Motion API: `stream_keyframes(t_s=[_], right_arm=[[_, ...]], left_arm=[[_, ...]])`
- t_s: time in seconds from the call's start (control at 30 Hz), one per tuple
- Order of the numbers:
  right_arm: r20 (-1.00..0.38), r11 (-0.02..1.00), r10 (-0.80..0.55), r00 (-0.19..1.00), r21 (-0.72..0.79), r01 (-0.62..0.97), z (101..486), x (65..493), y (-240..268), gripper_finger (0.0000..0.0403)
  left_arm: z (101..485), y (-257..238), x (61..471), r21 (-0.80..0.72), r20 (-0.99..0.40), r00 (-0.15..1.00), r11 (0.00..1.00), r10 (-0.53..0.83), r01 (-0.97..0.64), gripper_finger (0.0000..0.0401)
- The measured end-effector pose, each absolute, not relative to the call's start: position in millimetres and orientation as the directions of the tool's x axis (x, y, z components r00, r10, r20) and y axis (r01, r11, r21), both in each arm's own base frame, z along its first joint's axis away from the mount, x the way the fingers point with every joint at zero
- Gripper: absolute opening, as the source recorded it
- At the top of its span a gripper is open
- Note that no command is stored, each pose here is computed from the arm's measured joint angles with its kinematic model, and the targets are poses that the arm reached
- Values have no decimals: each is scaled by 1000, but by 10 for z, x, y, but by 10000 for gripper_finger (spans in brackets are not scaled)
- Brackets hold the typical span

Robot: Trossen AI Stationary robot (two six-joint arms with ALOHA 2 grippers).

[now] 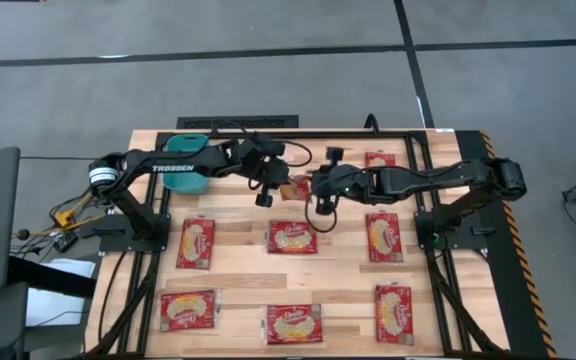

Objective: Sort popcorn bags into baskets
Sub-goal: Put the red popcorn bag in the blue bin

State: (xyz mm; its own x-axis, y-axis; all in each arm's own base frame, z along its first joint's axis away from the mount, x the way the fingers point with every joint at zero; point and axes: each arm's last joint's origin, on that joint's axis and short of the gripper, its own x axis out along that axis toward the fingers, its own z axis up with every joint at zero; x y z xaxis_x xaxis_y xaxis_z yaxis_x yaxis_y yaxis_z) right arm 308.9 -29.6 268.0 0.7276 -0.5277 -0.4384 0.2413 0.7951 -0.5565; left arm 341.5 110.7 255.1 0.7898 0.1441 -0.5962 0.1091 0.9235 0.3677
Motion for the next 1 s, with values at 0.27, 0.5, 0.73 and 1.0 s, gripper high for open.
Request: stream_keyframes(t_s=[0.27,0.5,0.73,1.0], right_arm=[[-510,825,-558,655,-422,375,2672,2950,-308,194],[-508,848,-526,682,-255,464,2488,2913,-322,254],[-287,866,-478,830,2,499,2063,2705,-460,255],[-19,917,-335,942,222,331,1940,2615,-607,255]], left_arm=[[2543,1210,3176,287,-597,788,957,149,37,5],[2386,1196,2831,245,-372,905,962,207,-119,5],[2263,1045,2480,165,-100,965,960,242,-224,5],[2236,971,2359,134,-41,977,971,207,-200,5]])
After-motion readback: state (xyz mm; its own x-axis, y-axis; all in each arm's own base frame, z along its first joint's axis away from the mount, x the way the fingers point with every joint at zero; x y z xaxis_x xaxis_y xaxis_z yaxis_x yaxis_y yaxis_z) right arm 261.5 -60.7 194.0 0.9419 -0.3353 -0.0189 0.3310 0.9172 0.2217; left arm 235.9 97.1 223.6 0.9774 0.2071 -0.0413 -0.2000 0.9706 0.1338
